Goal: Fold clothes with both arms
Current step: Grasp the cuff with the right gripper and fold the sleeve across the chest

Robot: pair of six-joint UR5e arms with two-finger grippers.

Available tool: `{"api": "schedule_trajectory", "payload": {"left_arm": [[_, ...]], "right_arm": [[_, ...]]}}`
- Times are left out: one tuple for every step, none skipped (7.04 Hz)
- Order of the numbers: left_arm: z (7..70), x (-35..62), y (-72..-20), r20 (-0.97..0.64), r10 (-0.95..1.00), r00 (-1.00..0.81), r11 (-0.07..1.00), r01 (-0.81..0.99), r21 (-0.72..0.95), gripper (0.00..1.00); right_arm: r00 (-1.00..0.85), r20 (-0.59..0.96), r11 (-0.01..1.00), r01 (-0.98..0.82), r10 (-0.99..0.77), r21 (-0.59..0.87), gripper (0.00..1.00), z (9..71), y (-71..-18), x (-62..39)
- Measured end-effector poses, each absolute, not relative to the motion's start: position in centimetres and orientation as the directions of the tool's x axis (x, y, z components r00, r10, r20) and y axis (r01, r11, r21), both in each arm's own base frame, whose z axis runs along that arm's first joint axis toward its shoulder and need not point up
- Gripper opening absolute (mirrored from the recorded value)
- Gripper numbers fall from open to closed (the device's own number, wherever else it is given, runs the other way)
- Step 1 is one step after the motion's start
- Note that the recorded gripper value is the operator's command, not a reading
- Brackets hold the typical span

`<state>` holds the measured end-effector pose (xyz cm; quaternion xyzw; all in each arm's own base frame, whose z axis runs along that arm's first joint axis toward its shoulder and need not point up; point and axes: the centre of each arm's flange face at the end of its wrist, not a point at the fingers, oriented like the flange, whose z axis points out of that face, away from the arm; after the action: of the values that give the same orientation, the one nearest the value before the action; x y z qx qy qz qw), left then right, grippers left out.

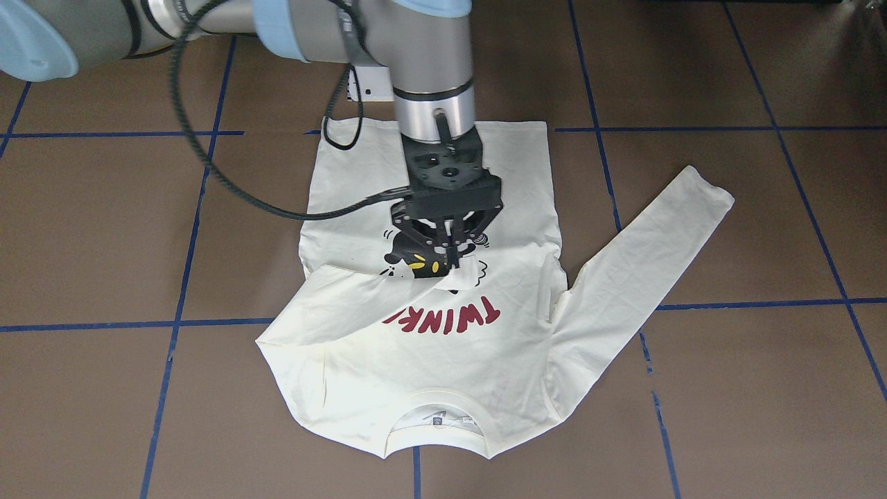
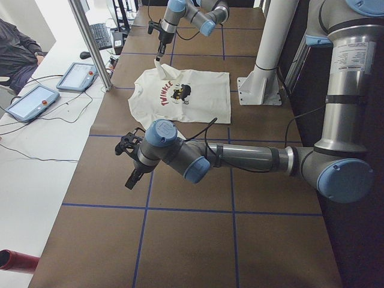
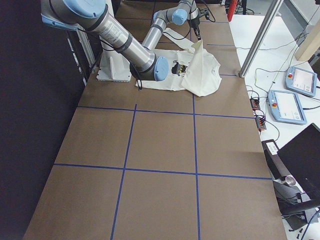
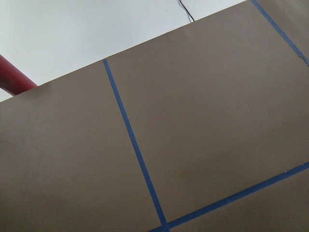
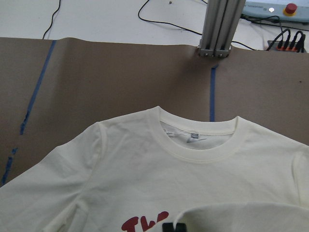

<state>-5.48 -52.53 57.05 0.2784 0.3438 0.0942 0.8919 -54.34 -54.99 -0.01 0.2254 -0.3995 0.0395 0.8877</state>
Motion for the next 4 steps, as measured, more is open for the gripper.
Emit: {"api": "schedule_trajectory", "payload": {"left_arm": [[57.2,-5.5,-52.4,-0.564,0.359,0.744,0.829,0.023,0.559,1.0],[57.2,-5.5,-52.3,-0.565,0.358,0.744,0.83,0.024,0.558,1.0],[57.2,-5.5,-52.3,-0.565,0.358,0.743,0.83,0.024,0.557,1.0],[57.3,-5.5,-52.3,-0.566,0.358,0.743,0.831,0.023,0.556,1.0]], "right_arm": [[0.677,0.728,0.878,-0.277,-0.111,0.391,0.0,-0.1,-54.4,-59.6],[0.675,0.732,0.865,-0.306,-0.097,0.397,0.0,-0.1,-53.7,-63.6],[0.675,0.734,0.864,-0.319,-0.081,0.389,0.9,-0.8,-53.0,-66.4],[0.671,0.74,0.866,-0.337,-0.055,0.37,1.0,-1.4,-52.5,-68.0]]}}
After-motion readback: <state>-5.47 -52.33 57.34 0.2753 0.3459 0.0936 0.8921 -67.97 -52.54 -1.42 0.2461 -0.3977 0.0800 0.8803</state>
